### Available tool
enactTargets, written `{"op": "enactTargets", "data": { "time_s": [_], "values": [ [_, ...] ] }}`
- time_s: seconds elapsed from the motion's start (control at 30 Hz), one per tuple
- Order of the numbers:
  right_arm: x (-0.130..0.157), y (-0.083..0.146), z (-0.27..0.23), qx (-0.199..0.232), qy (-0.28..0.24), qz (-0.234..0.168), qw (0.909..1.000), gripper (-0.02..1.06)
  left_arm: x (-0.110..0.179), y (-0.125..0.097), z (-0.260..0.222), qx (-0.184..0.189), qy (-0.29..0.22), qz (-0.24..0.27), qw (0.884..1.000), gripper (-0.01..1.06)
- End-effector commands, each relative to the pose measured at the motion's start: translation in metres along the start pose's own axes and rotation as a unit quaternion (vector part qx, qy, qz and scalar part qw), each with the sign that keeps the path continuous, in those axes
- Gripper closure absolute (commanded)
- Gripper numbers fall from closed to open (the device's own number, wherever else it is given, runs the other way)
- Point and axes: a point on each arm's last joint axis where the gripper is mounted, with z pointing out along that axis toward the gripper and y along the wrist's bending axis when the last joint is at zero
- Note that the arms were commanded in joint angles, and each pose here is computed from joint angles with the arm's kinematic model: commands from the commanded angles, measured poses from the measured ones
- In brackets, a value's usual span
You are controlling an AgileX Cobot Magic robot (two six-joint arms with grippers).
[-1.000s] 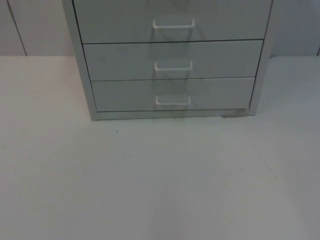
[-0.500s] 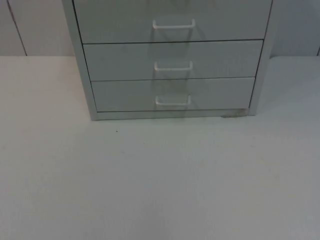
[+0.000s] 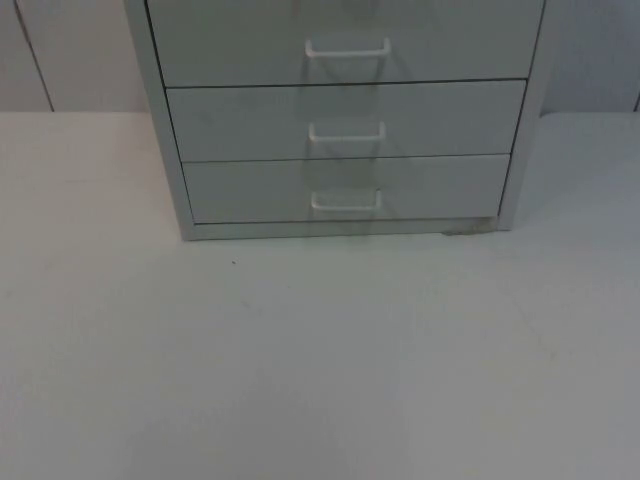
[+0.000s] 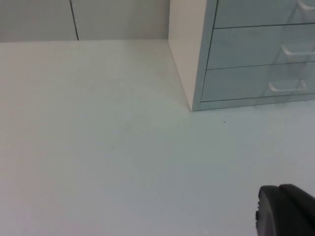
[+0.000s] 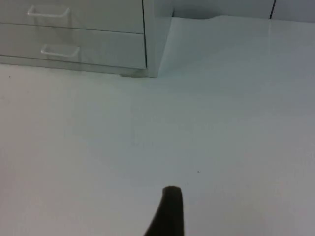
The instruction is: Open the drawer with the left hand, place the block into the drawer with the right hand, then close the drawer with the left hand.
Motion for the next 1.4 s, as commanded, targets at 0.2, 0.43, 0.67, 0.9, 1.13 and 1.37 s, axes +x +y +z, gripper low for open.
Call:
{"op": "enactTargets", "data": {
  "time_s": [0.2, 0.43, 0.67, 0.9, 1.13, 1.37],
  "values": [
    [0.000, -0.002, 0.000, 0.010, -0.002, 0.005, 0.9999, 0.33, 0.006, 0.006, 0.002, -0.026, 0.021, 0.008, 0.999, 1.05],
    [0.000, -0.002, 0.000, 0.010, -0.002, 0.005, 0.9999, 0.33, 0.007, 0.007, 0.003, -0.035, 0.025, 0.003, 0.999, 1.05],
    [0.000, -0.002, 0.000, 0.010, -0.002, 0.005, 0.9999, 0.33, 0.007, 0.015, 0.002, -0.078, 0.026, -0.035, 0.996, 1.05],
    [0.000, -0.002, 0.000, 0.010, -0.002, 0.004, 0.9999, 0.33, 0.007, 0.015, 0.002, -0.079, 0.026, -0.034, 0.996, 1.05],
    [0.000, -0.002, 0.000, 0.010, -0.002, 0.000, 0.9999, 0.27, 0.007, 0.015, 0.002, -0.079, 0.026, -0.034, 0.996, 0.99],
    [0.000, -0.002, 0.000, 0.010, -0.002, 0.000, 0.9999, -0.01, 0.007, 0.015, 0.002, -0.079, 0.026, -0.034, 0.996, 0.15]
  ]
}}
